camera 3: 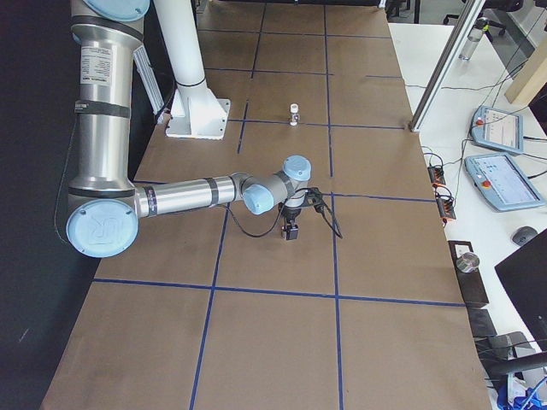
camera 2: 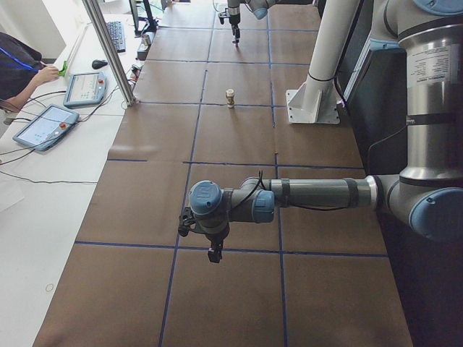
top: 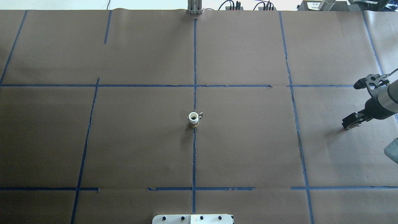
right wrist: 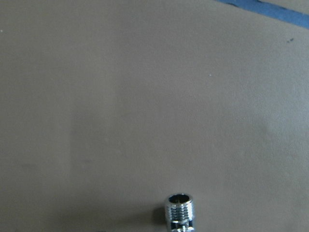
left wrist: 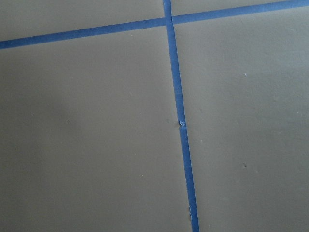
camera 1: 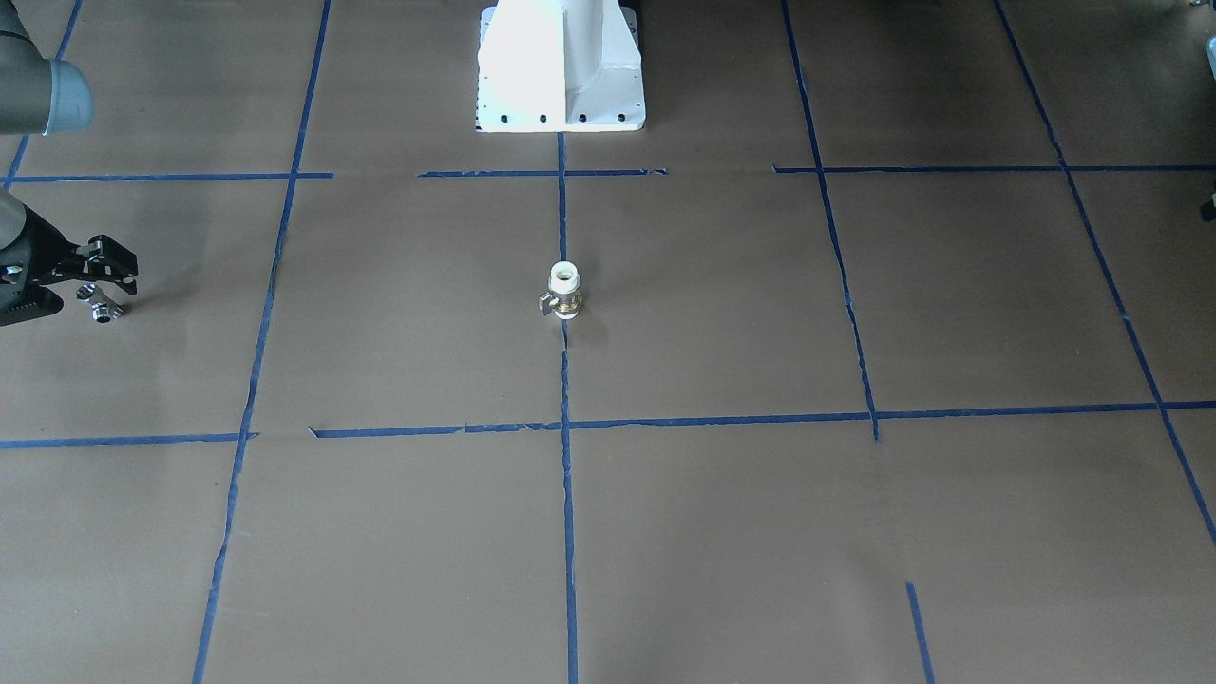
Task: Assemble PPR valve and pipe with both arms
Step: 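Lift the chrome fitting with the right gripper and carry it over the white fitting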
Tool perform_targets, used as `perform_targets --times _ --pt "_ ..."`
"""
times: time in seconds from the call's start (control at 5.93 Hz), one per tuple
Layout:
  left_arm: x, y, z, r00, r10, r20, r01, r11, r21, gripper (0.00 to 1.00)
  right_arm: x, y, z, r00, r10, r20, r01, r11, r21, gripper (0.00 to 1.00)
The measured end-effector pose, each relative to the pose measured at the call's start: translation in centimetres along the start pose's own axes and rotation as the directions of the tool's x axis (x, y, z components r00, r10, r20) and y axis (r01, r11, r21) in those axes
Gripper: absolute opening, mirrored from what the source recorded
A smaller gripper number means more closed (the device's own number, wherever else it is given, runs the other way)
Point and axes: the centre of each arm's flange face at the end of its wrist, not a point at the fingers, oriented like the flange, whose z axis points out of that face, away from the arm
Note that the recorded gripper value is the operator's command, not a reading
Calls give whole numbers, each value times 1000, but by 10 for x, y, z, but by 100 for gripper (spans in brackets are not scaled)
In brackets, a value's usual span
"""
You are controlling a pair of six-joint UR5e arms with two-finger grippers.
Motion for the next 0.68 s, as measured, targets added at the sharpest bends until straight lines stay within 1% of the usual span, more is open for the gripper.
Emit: perform_targets --times 0.17,0.34,0.51,0.68 --pt "0 -1 0 1000 1 0 -1 1000 1 100 0 0 1 1000 -3 -2 3 1000 -2 23" --pt "1 -2 -1 1000 2 0 -2 1000 2 100 2 2 2 1000 -4 -6 4 1000 -3 9" --pt "1 -3 -1 1000 2 0 -2 1000 3 100 4 4 2 1000 -4 -9 4 1000 -4 2" --pt "1 -4 -2 1000 0 0 0 1000 4 100 3 4 -2 1000 -6 -8 6 1000 2 0"
